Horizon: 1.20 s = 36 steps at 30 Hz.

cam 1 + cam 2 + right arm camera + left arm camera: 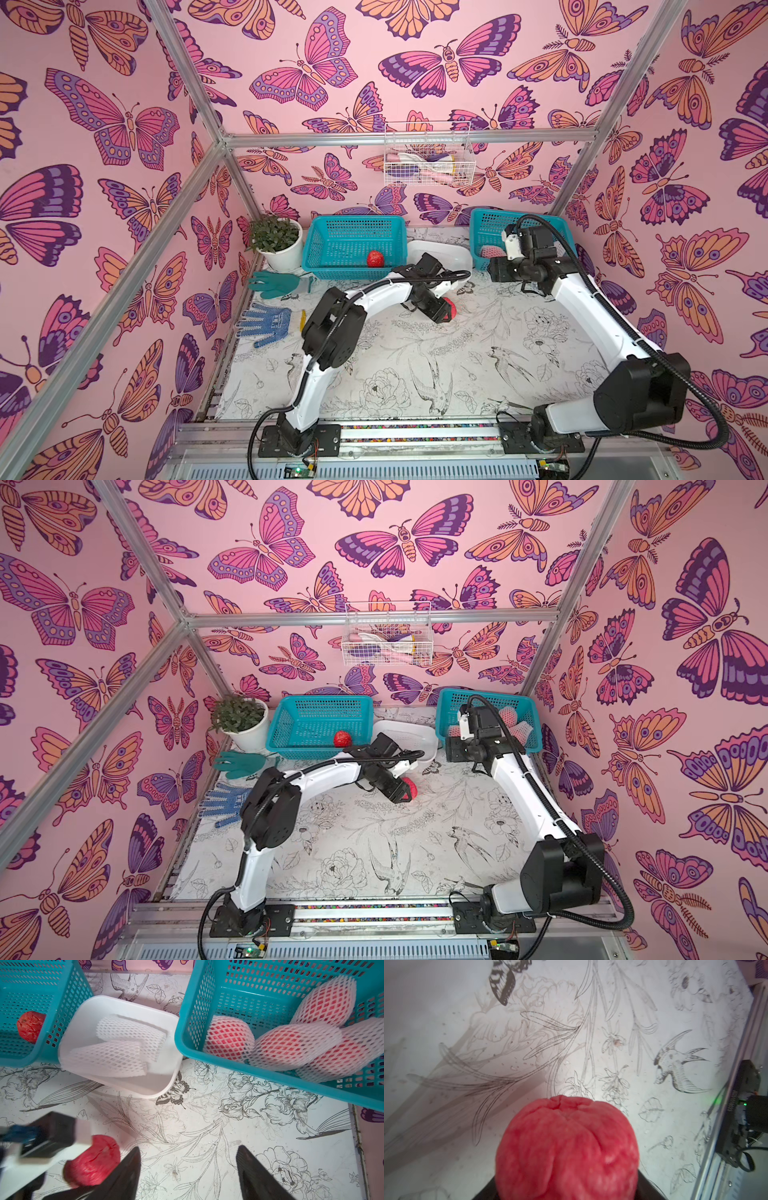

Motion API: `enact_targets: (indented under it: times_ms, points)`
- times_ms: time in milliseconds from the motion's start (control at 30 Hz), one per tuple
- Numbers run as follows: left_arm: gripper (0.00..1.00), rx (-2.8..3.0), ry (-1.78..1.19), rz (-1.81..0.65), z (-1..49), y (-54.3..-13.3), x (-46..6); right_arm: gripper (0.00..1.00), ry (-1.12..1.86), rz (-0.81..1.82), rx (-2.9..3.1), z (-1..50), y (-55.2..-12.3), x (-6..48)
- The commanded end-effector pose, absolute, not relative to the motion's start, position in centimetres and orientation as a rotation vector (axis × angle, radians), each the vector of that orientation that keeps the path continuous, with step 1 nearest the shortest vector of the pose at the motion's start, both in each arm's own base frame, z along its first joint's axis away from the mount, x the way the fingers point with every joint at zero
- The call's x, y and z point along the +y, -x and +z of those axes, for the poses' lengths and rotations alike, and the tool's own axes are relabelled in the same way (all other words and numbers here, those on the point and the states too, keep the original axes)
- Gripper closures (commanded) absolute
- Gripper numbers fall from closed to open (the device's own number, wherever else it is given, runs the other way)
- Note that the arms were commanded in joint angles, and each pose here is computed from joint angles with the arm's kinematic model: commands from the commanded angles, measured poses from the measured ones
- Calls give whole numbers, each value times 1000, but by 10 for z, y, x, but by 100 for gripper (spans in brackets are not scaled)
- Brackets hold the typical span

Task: Remove foam nets from apples
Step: Pick up the apple from the center of the board, then place the apple in the basket.

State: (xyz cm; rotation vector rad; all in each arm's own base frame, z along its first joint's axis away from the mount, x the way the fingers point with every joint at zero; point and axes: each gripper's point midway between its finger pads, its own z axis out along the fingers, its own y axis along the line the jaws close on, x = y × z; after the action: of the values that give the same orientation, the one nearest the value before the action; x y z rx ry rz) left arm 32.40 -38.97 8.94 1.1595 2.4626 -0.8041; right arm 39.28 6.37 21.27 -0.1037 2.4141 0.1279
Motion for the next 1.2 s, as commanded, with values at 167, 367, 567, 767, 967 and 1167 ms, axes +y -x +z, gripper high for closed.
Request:
enact_targets:
  times_ms: [167, 367, 567, 767, 967, 1167]
  points:
    - [44, 2388, -790, -705, 168, -388, -298, 27, 93, 150, 2394, 216, -393, 66]
    - [40, 2424, -427, -624, 171, -461, -221, 27, 86, 139, 2395, 213, -399, 65]
    - [40, 2491, -264, -518, 140, -512, -178, 27, 95, 134, 2424, 206, -407, 66]
    - [39, 2554, -83, -501, 112, -535, -142, 27, 95, 76, 2439, 200, -415, 60]
    - [39, 2632, -97, -432, 84, -536, -127, 27, 78, -6, 2429, 202, -427, 49]
    - [38, 2730, -137, -349, 62, -534, -118, 27, 55, -55, 2522, 183, -452, 37]
